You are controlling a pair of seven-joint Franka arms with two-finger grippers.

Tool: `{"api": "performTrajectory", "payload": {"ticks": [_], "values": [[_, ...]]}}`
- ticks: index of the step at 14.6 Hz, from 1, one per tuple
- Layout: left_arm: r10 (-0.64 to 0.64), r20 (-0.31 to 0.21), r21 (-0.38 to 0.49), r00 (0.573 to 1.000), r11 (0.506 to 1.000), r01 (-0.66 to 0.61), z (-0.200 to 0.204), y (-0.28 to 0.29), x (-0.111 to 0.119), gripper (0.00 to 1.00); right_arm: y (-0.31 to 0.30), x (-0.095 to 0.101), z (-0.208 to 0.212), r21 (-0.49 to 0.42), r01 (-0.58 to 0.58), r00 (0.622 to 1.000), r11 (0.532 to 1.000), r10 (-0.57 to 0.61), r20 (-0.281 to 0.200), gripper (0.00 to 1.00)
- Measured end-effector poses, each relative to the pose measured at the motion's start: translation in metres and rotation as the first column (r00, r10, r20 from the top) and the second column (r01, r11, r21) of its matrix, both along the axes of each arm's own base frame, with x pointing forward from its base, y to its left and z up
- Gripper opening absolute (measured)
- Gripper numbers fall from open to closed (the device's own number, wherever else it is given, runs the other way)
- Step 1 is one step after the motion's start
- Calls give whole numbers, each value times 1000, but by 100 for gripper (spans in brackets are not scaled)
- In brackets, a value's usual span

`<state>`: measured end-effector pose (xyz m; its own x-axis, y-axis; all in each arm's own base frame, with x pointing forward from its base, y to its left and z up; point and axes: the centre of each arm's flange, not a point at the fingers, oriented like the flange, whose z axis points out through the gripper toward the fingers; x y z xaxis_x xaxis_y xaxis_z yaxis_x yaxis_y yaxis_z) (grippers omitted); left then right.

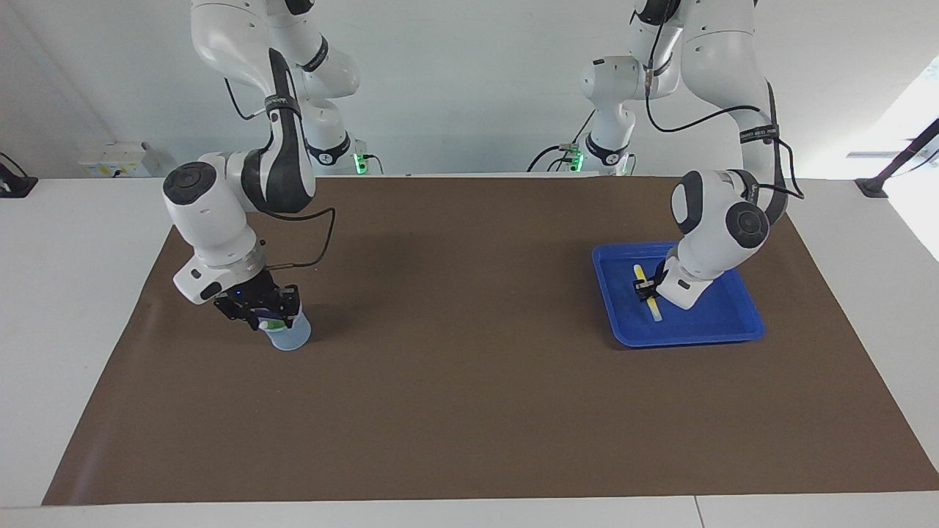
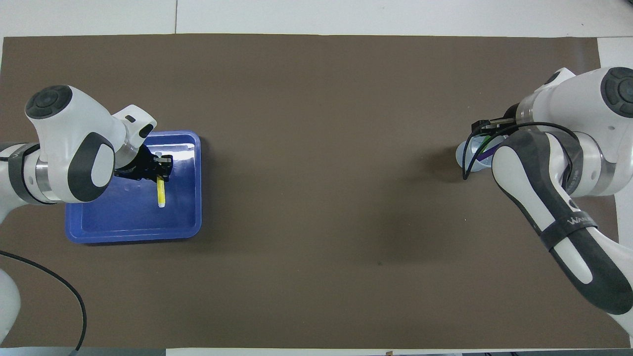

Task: Right arm passes pens to left for tray arrangement
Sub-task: 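Pull the green pen from the cup with the right gripper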

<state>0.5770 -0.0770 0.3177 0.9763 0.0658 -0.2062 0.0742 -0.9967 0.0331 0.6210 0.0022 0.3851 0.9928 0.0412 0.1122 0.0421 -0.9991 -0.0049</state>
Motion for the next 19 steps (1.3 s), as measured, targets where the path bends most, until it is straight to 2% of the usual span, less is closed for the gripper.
{"api": "performTrajectory", "payload": {"ticks": [2, 4, 7, 10, 14, 15, 17, 19], "values": [[1, 3, 1, 1000, 1000, -1, -9, 0, -4, 19, 0, 0, 1, 0, 0, 1000, 1000, 0, 3, 37], [2, -1, 2, 1000, 1000, -2, -15, 1, -8, 19, -1, 0, 5, 0, 1, 1000, 1000, -1, 9, 18], [3, -4, 2, 1000, 1000, -3, -17, 2, -9, 19, -1, -1, 22, 0, 1, 999, 1000, -1, 36, 18], [6, -1, 2, 1000, 1000, -6, -17, 3, -9, 47, -1, -7, 62, 0, 0, 997, 1000, 0, 72, 18], [6, 3, 2, 1000, 1000, -6, -16, 3, -8, 94, 0, -24, 133, 4, -1, 992, 1000, 1, 126, 18], [6, 3, 2, 1000, 1000, -6, -16, 3, -8, 100, 2, -29, 144, 11, -1, 992, 1000, 0, 128, 18], [7, 5, 2, 1000, 1000, -7, -15, 4, -8, 100, 11, -32, 164, 78, 21, 992, 997, -30, 126, 18], [11, 3, 2, 1000, 1000, -11, -9, 6, -6, 100, 28, -31, 178, 186, 125, 983, 975, -147, 109, 18]]}}
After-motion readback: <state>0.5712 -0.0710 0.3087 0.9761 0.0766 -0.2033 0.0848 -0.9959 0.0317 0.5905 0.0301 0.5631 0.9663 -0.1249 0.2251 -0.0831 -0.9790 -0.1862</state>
